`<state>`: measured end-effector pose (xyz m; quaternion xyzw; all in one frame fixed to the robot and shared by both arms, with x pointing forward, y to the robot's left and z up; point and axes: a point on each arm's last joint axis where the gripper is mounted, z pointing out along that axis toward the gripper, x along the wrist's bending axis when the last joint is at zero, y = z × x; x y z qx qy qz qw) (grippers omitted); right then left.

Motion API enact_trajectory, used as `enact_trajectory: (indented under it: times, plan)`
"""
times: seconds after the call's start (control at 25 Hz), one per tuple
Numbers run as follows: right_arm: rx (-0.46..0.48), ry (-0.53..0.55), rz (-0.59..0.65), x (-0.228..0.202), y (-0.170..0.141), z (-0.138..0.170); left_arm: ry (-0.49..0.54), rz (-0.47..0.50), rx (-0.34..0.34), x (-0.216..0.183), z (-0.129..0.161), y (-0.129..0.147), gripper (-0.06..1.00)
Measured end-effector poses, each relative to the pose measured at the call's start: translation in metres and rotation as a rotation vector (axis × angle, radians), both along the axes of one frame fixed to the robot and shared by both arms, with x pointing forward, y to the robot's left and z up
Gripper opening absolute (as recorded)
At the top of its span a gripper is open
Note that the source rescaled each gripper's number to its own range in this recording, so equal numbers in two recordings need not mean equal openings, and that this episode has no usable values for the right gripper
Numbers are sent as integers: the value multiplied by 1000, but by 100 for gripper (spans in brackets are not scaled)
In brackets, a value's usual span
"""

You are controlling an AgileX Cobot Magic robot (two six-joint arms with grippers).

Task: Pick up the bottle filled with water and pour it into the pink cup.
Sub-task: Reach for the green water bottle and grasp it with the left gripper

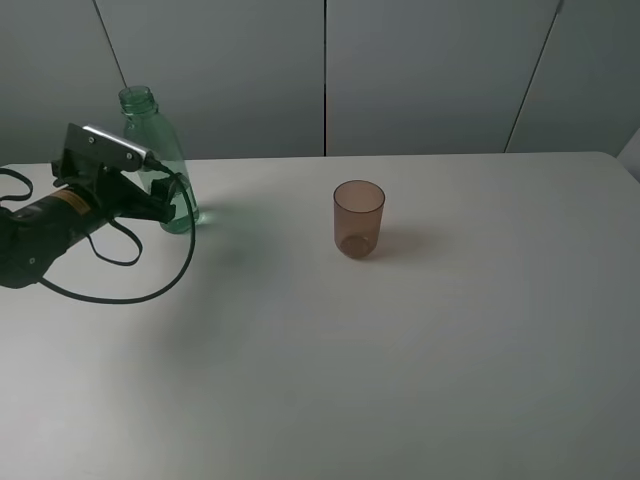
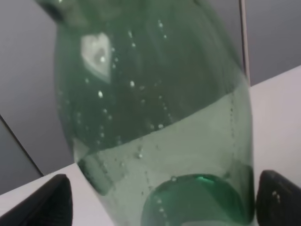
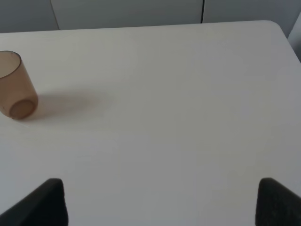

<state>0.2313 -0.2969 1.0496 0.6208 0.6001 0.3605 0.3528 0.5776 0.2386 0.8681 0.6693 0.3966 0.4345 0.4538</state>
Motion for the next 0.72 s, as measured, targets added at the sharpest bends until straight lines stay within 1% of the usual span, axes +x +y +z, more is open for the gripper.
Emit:
enact_trajectory:
  times: [0.2,0.64,0.68,0.72]
  plan:
    - [0,0,0,0,0,0,15,-10,5,10,-14,-2,100]
    - [0,0,0,0,0,0,-17,-49,5,35,-27,-9,100]
    - [0,0,0,0,0,0,-13,-50,-2,36,-28,-10,97]
    - [0,0,0,0,0,0,-15,-51,-9,37,-29,-10,87]
